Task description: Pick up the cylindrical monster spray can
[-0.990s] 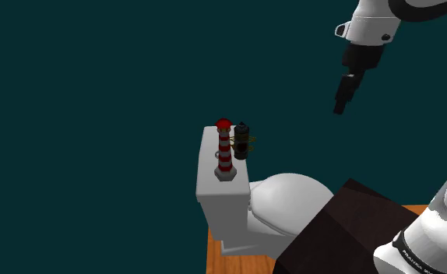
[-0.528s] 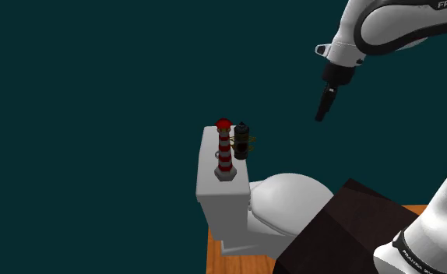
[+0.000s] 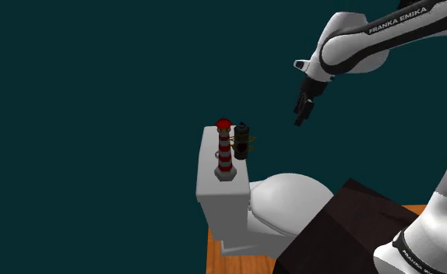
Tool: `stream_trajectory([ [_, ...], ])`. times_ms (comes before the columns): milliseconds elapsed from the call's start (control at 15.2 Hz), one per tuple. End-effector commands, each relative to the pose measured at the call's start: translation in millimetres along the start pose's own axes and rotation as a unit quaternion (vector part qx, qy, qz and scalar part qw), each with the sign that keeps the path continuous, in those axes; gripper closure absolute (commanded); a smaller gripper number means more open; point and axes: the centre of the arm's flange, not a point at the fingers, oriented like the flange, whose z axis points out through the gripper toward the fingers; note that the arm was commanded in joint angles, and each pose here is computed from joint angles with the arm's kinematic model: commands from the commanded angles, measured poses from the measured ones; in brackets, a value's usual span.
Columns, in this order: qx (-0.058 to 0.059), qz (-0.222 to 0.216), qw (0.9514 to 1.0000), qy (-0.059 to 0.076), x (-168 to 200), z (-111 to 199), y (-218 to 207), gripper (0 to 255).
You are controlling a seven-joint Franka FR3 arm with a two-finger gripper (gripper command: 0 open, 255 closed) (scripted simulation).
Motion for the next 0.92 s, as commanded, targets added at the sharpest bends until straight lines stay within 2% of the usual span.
stream_trajectory([
  [0, 0.002, -0.032, 0.9994, 0.014, 9.3, 19.3, 15.6, 0],
  [198, 0.008, -0.077, 0.9964, 0.036, 27.3, 45.4, 35.8, 0],
  [396, 0.013, -0.122, 0.9909, 0.056, 48.1, 70.8, 54.1, 0],
  [594, 0.019, -0.166, 0.9829, 0.077, 71.4, 95.5, 70.0, 0],
  [858, 0.027, -0.224, 0.9685, 0.105, 106.2, 127.1, 87.4, 0],
])
